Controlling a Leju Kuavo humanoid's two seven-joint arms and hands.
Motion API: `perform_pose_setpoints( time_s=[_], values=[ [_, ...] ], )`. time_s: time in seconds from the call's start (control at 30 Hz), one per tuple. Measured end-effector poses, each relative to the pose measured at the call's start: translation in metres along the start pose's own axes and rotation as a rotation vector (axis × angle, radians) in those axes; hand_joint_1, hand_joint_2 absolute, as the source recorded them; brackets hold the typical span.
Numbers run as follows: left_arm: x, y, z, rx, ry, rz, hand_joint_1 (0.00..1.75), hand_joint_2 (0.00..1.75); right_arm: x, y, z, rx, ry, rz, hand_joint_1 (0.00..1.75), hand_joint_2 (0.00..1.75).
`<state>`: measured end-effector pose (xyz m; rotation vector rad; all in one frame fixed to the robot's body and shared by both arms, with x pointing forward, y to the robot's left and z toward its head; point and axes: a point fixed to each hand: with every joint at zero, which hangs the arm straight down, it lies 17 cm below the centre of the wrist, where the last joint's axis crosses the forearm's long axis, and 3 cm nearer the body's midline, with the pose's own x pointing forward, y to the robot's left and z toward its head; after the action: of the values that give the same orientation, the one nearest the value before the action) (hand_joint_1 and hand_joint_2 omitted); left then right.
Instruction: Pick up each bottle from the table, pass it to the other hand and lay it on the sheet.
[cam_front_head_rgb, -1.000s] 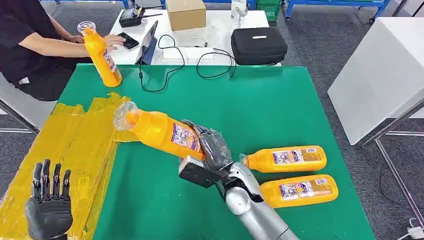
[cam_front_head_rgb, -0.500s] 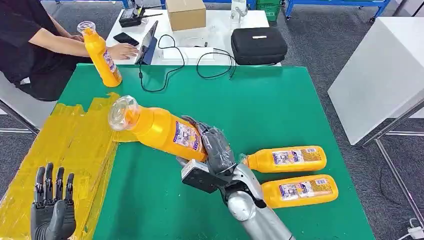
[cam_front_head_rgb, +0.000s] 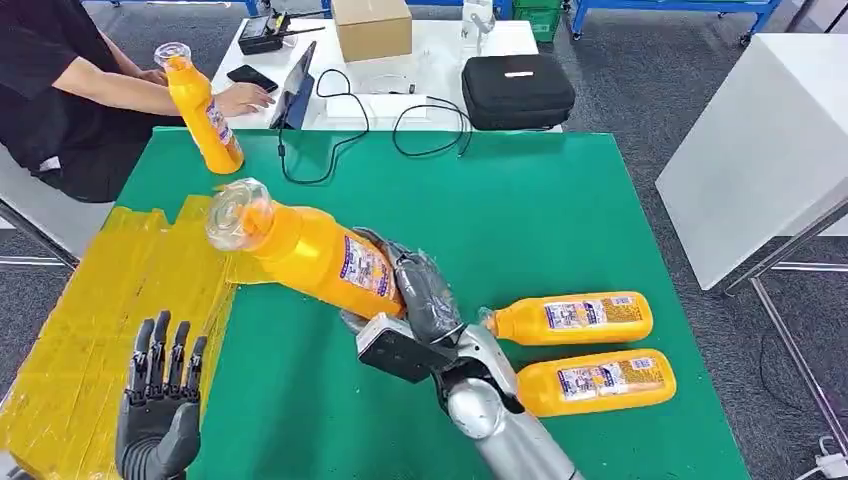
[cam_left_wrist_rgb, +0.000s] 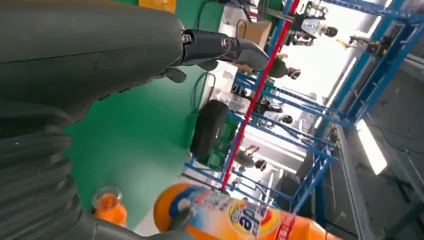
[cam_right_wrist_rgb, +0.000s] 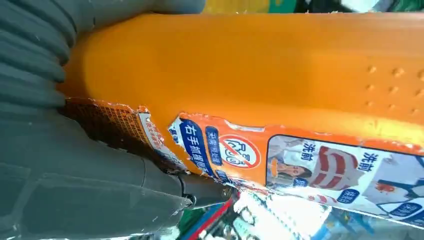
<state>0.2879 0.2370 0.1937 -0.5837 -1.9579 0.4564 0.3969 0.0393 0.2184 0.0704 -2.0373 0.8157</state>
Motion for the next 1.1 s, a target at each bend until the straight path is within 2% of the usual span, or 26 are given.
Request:
perform_pose_setpoints(
  time_s=[0.2,0.7,1.1],
  values=[
    [-0.004,-0.012,-0.002,-0.021,0.002,0.024,0.0,1.75,0.01,0.055,-0.008,0.101,0.011,-0.037,1.75,1.75],
    [-0.005,-0.016,-0.003,-0.031,0.003,0.031,0.0,1.75,0.007,0.077,-0.01,0.153,0.025,-0.043,1.75,1.75],
    [-0.006,-0.024,-0.006,-0.033,-0.013,0.039,0.0,1.75,0.009,0.135,-0.006,0.317,0.053,-0.063,1.75,1.75]
  ],
)
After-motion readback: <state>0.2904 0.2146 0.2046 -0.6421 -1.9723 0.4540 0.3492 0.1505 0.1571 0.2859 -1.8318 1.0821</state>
